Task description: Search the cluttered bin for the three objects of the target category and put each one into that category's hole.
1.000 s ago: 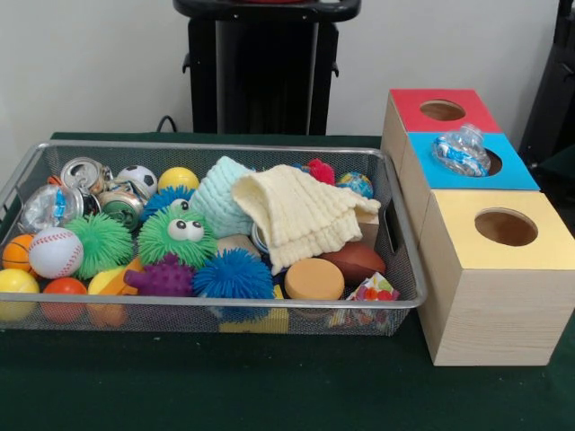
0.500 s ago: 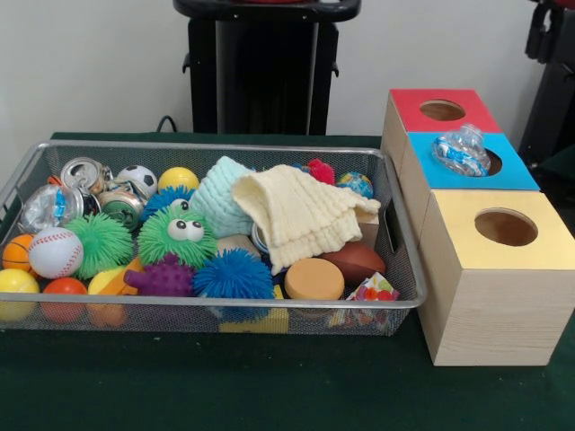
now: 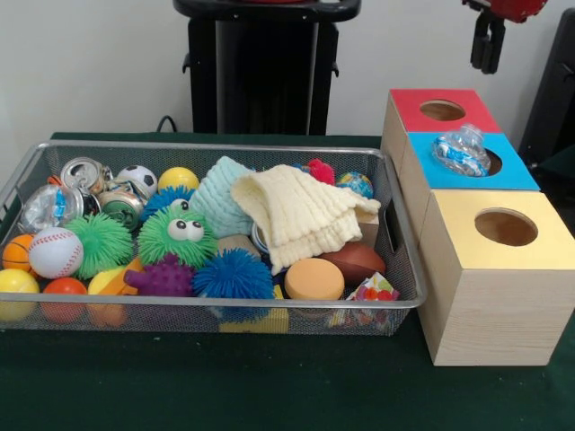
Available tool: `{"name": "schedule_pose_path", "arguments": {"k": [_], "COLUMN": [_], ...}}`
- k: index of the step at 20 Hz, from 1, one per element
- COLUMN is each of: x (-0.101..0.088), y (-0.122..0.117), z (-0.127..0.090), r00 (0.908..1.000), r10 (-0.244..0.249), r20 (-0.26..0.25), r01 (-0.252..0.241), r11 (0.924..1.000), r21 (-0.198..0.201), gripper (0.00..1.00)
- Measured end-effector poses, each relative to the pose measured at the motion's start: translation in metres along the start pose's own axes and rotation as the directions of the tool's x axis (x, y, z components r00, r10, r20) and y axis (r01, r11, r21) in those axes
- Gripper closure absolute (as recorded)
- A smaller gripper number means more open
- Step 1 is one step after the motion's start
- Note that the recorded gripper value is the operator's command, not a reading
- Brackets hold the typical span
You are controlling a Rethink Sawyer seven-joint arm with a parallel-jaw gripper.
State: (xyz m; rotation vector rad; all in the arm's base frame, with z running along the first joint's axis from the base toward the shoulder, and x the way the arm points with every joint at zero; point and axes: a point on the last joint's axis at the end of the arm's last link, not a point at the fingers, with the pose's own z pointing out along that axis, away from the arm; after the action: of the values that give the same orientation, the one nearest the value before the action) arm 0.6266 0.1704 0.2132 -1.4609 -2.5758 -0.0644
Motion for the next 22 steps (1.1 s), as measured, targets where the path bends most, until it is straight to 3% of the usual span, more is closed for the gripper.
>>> {"name": "schedule_pose_path", "arguments": {"k": [8, 16, 22], "x": [-0.009, -0.017, -0.013], "y": [-0.003, -0.003, -0.007], "z": [0.007, 0.041, 0.069], "r00": [0.9998, 0.9987, 0.9993], "r10": [0.007, 0.009, 0.003], "r20": [0.021, 0.049, 0.038], "r01": [-0.007, -0.01, -0.005], "r11": [1.0, 0.9999, 0.9986], "r21": [-0.003, 0.009, 0.053], "gripper": [1.0, 1.0, 1.0]}}
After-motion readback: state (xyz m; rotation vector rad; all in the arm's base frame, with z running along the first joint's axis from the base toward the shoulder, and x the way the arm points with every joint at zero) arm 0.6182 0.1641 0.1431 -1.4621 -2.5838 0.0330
